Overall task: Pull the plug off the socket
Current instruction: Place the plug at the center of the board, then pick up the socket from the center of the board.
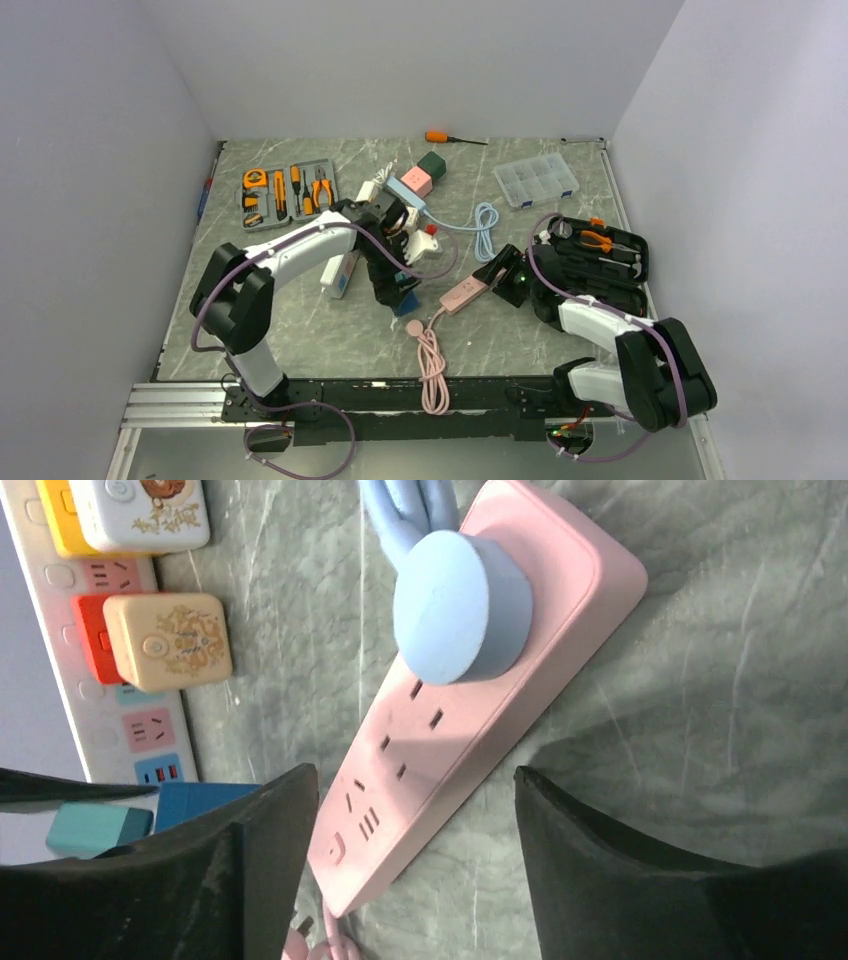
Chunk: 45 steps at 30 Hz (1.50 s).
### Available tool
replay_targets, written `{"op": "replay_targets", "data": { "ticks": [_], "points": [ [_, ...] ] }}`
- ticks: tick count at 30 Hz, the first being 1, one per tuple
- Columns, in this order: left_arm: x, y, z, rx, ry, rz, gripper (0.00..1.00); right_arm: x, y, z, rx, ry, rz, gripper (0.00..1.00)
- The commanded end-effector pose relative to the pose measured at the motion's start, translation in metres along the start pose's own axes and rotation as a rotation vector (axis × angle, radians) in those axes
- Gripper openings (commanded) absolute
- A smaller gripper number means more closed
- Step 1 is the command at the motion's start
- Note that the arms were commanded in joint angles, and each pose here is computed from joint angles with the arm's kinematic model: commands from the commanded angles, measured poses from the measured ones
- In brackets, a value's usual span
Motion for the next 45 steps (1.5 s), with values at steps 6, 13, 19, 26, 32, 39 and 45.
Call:
{"op": "replay_targets", "data": {
  "ticks": [6, 13, 19, 26, 32, 39, 45],
  "points": [
    [0.07, -0.104, -0.013, 0.072, 0.154, -0.174, 0.99, 0.015, -0.036, 0.023, -0.09, -0.157, 0.016, 0.81],
    [0.091, -0.111, -0.013, 0.13, 0.196, -0.246, 0.99, 0.057, -0.048, 0.061, -0.149, -0.311, -0.122, 0.81],
    [0.11, -0.074, -0.016, 0.129, 0.254, -0.21, 0.99, 0.076, -0.029, 0.06, -0.269, -0.365, -0.162, 0.8],
    [0.139, -0.037, 0.015, 0.192, 0.349, -0.207, 0.99, 0.065, -0.051, 0.051, -0.251, -0.224, -0.21, 0.8],
    [0.154, -0.039, 0.046, 0.187, 0.251, -0.259, 0.99, 0.017, -0.055, 0.023, -0.068, -0.024, -0.095, 0.77],
    [0.143, -0.067, 0.049, 0.256, 0.223, -0.321, 0.99, -0.004, -0.031, 0.003, 0.033, 0.106, -0.03, 0.75],
    [0.13, -0.076, 0.049, 0.262, 0.179, -0.334, 0.99, -0.002, -0.01, 0.003, 0.095, 0.152, -0.062, 0.74]
  ]
}}
Point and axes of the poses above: each gripper's point midway between its finger pads, its own y axis out along the fingers, its own z axis along the line the jaws close on, x = y × z, the point moved 7 cm from there along -y, back along the fingers, and after that the axes turned 8 degrees about y, right-handed, at the moved point
